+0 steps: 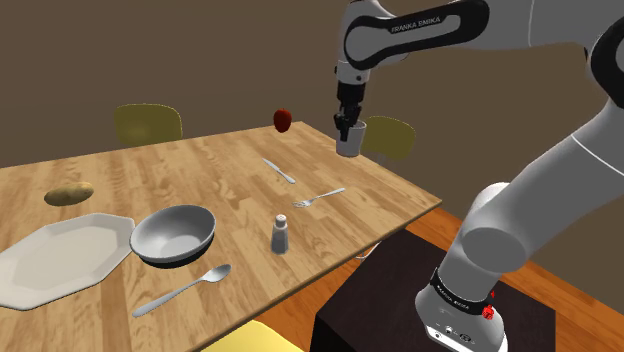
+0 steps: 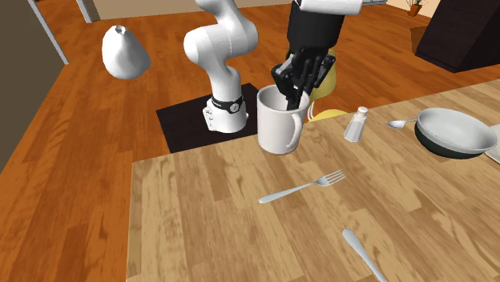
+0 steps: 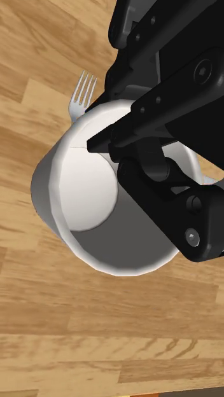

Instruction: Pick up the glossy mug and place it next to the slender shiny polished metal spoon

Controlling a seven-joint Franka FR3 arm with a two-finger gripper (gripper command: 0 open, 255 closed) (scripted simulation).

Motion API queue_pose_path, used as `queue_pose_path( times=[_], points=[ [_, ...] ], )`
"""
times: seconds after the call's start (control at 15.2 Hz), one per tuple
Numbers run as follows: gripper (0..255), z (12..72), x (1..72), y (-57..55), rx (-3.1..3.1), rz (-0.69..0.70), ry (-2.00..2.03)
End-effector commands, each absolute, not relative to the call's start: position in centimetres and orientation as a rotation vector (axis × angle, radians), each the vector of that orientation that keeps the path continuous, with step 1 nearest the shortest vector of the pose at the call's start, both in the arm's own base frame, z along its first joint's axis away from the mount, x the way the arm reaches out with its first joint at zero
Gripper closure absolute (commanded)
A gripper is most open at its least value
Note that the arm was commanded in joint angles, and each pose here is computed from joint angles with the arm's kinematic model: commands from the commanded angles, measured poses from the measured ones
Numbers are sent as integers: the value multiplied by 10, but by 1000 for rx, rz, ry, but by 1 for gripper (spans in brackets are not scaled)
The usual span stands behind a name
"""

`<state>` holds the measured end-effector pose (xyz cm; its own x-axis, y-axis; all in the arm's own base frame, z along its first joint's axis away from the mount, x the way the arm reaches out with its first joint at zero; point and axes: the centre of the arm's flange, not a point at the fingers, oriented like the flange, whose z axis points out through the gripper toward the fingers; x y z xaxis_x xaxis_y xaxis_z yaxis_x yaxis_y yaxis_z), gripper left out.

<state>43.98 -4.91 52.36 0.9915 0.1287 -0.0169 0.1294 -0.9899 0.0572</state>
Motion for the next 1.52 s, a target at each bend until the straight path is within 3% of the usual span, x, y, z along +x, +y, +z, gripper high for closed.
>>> queue_pose_path(
  times=[0.0,1.45],
  points=[
    [255,523,434,-23,3076,-20,197],
    [255,524,383,263,3076,-20,197]
  ],
)
